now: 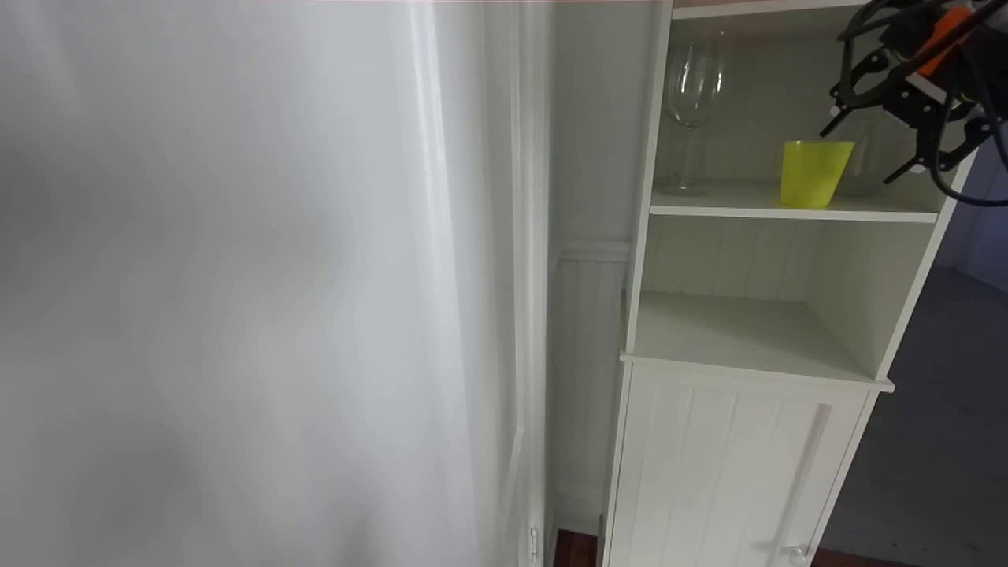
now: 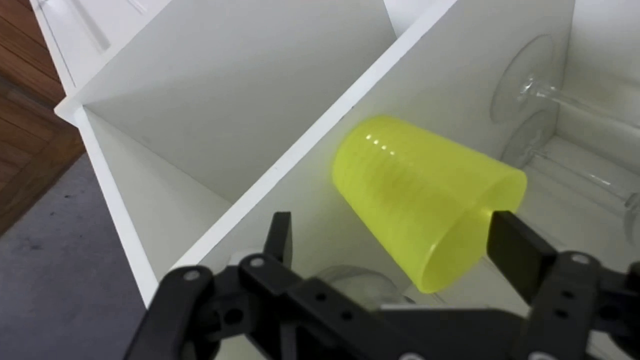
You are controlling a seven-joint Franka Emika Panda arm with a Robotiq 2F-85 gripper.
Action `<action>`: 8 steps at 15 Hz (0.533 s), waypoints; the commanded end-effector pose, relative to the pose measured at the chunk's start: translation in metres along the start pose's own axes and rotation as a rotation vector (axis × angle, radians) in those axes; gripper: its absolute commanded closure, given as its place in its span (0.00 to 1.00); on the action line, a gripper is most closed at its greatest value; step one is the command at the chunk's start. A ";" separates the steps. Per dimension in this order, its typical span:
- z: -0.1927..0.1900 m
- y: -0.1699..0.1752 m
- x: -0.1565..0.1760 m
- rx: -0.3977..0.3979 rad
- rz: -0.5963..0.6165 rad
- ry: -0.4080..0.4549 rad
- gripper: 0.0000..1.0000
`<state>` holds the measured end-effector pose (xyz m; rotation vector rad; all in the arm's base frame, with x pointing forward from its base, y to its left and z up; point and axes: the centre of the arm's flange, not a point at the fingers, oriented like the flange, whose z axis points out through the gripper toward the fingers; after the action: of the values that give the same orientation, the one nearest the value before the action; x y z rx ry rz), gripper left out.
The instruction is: Move the yellow cup to the middle shelf
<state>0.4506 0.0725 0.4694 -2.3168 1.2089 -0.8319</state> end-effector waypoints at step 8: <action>-0.080 0.015 -0.016 0.001 -0.313 -0.025 0.00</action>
<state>0.4139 0.0727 0.4938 -2.4867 0.9532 -0.9277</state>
